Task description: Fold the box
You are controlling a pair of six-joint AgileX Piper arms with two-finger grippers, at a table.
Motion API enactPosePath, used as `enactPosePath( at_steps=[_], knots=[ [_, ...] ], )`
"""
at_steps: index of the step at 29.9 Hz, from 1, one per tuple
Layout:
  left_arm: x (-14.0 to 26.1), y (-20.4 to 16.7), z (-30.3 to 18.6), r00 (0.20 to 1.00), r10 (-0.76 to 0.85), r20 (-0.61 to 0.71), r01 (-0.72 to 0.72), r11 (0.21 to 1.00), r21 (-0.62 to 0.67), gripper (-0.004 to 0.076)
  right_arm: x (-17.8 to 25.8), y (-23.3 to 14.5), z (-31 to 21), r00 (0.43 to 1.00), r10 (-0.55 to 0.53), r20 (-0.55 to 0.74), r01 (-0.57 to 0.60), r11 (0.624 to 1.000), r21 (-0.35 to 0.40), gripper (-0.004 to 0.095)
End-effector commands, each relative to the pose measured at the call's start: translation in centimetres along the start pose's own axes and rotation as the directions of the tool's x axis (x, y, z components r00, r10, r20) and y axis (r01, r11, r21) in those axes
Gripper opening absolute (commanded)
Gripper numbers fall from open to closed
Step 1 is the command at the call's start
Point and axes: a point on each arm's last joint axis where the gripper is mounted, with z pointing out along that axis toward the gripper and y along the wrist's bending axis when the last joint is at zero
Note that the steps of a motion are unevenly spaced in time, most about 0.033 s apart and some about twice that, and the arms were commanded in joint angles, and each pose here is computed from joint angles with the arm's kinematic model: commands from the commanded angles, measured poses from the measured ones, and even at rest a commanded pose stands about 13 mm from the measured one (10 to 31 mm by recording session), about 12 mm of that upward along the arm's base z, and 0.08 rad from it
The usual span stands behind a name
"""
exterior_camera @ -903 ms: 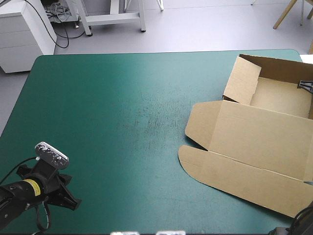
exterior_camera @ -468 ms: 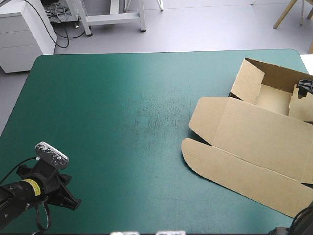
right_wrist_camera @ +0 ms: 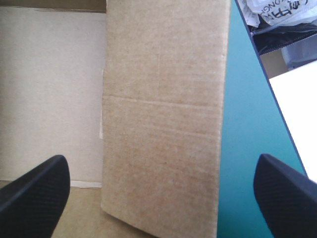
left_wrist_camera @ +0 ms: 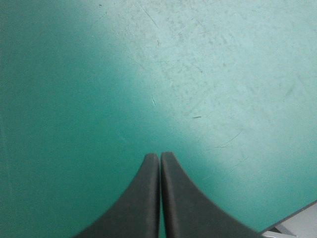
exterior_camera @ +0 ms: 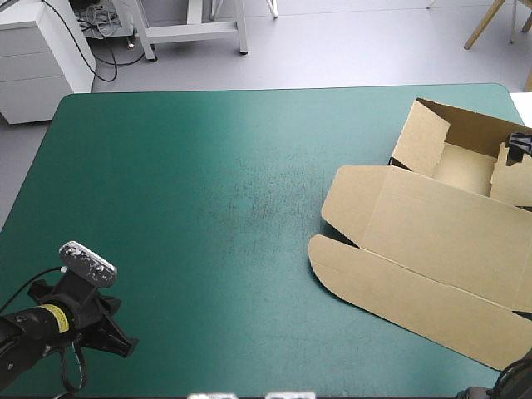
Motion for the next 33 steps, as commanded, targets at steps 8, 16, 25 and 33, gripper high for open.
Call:
enactPosePath(
  at_steps=[8, 16, 25, 33],
  knots=[
    [-0.7, 0.0, -0.6, 0.998, -0.004, 0.058, 0.004, 1.000, 0.000, -0.0010, 0.4, 1.7, -11.7, 0.962, -0.016, 0.272, 0.042, 0.995, -0.088, 0.0054],
    [-1.0, 0.0, -0.6, 0.996, -0.004, 0.086, 0.004, 1.000, -0.001, -0.0010, 2.8, 3.6, -18.1, 0.907, -0.018, 0.421, 0.107, 0.976, -0.188, -0.0003],
    [-1.9, 0.1, -0.7, 0.982, 0.010, 0.191, -0.008, 1.000, -0.008, -0.0010, 8.0, 10.9, -21.6, 0.834, -0.247, 0.494, 0.422, 0.862, -0.281, -0.0002],
    [-1.7, 0.0, 0.1, 0.982, 0.021, 0.189, -0.021, 1.000, -0.006, -0.0010, 16.7, 15.9, -20.4, 0.750, -0.460, 0.476, 0.645, 0.668, -0.371, -0.0002]
  ],
)
